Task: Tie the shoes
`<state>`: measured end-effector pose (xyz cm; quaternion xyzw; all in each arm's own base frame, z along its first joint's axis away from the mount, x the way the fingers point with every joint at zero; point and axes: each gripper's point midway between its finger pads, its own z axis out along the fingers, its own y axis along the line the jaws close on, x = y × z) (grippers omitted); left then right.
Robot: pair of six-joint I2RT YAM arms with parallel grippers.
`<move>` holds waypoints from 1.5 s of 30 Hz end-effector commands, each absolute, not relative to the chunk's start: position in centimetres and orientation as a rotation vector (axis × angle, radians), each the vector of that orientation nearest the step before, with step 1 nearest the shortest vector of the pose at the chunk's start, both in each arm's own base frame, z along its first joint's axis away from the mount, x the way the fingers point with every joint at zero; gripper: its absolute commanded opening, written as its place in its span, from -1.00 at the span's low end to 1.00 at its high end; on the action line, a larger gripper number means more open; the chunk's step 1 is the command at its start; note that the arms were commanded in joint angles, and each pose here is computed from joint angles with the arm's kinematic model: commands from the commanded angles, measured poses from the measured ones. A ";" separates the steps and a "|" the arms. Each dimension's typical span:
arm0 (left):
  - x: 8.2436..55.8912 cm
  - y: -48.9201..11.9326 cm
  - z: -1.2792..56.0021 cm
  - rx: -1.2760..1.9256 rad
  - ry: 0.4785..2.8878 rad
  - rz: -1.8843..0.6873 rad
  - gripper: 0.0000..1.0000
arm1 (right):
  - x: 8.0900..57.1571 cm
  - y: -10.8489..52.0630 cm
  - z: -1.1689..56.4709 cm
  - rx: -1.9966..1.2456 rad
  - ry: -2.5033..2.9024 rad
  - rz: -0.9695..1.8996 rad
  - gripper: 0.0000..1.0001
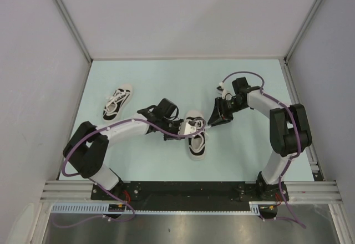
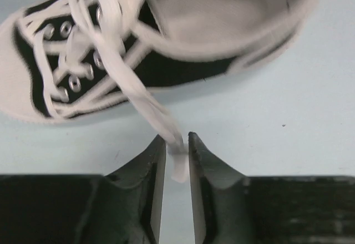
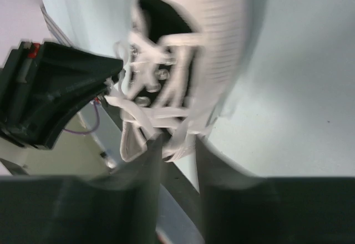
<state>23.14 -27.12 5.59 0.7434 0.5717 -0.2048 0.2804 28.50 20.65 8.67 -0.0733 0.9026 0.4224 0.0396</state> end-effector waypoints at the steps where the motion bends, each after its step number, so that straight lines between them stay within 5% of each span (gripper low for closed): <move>1: 23.4 -28.6 9.5 1.865 1.594 -0.649 -0.12 | 29.4 21.8 13.3 -0.324 2.574 1.338 0.03; 3: 23.8 -29.7 12.7 1.776 1.608 -0.688 0.14 | 30.0 21.4 14.5 -0.329 2.522 1.319 0.41; 6: 24.5 -30.3 16.5 1.693 1.588 -0.679 0.36 | 30.3 20.7 16.7 -0.372 2.455 1.274 0.68; 11: 25.4 -29.4 20.8 1.588 1.580 -0.599 0.63 | 31.7 18.5 22.1 -0.455 2.307 1.135 0.78; 12: 25.4 -29.3 21.9 1.542 1.586 -0.608 0.99 | 32.0 18.1 23.2 -0.471 2.268 1.104 0.79; 15: 26.2 -28.2 27.1 1.339 1.562 -0.591 0.99 | 33.0 16.0 27.5 -0.474 2.140 0.967 0.97; 21: 28.4 -21.8 32.7 0.945 1.683 -0.657 0.99 | 31.5 12.4 30.4 -0.456 2.081 0.796 0.99; 34: 28.8 -9.1 21.2 0.412 2.195 -0.545 0.99 | 28.1 5.1 21.0 -0.200 2.356 0.605 0.99; 45: 29.0 -7.0 17.9 0.298 2.269 -0.421 0.99 | 27.9 3.9 18.7 -0.178 2.368 0.517 1.00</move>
